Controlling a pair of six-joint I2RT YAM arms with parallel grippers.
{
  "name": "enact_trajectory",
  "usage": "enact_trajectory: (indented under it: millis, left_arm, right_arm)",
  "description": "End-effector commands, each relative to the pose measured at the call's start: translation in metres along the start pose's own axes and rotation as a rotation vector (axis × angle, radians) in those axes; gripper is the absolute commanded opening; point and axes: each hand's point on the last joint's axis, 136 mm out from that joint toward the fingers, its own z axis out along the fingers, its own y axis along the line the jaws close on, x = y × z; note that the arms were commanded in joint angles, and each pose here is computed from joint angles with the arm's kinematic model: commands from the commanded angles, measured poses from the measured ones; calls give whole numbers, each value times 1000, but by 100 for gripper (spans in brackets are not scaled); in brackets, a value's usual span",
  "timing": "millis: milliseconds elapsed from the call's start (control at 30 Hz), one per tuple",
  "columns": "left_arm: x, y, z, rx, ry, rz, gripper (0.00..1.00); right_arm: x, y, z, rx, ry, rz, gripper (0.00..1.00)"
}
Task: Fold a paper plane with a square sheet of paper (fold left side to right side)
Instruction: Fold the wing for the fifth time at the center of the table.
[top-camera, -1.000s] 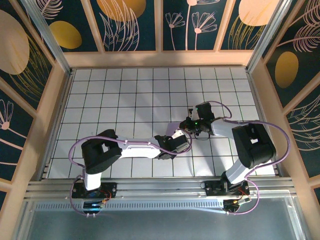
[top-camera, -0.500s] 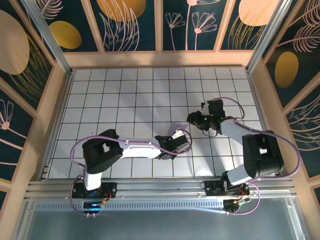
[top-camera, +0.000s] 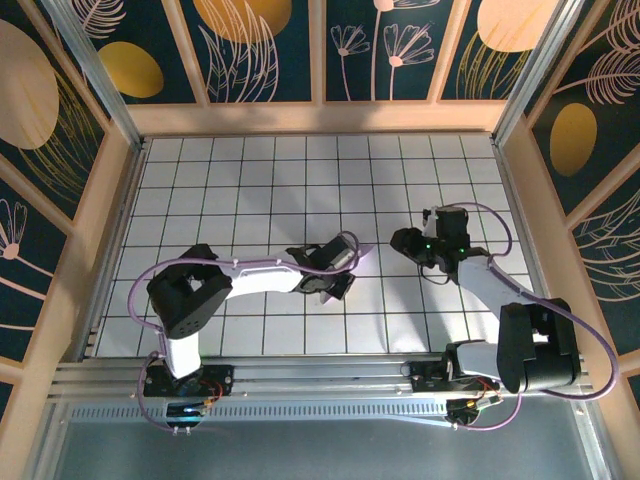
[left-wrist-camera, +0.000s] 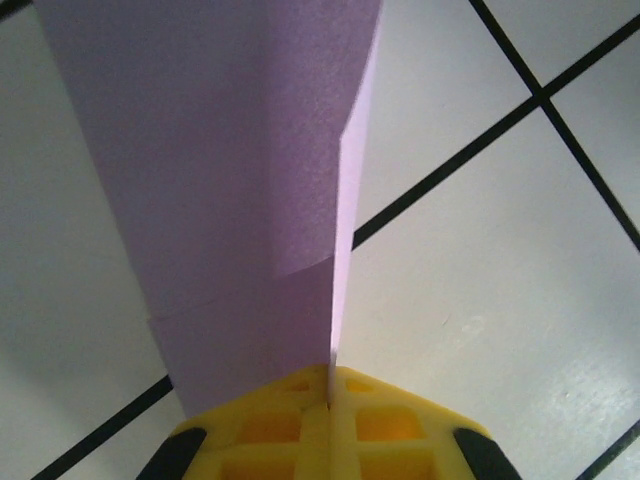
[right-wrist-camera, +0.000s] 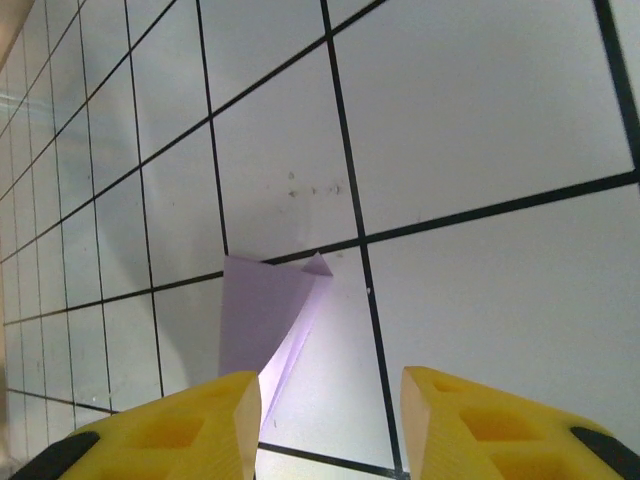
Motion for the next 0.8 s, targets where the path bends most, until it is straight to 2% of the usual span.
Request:
enact_trajectory:
  millis: [0,400,767]
  left_arm:
    - [2,-24,-5,218,34,-88,0]
    - [-22,-11,-5,450,13,-370,0]
    - [-27,-5,-3,557,-22,-516,0]
  right_arm:
    - [2,8,0,-57,-2,-38,42]
    - [33,23,20,-151,73,-47,41]
    - [52,46,46,-201,110,-47,41]
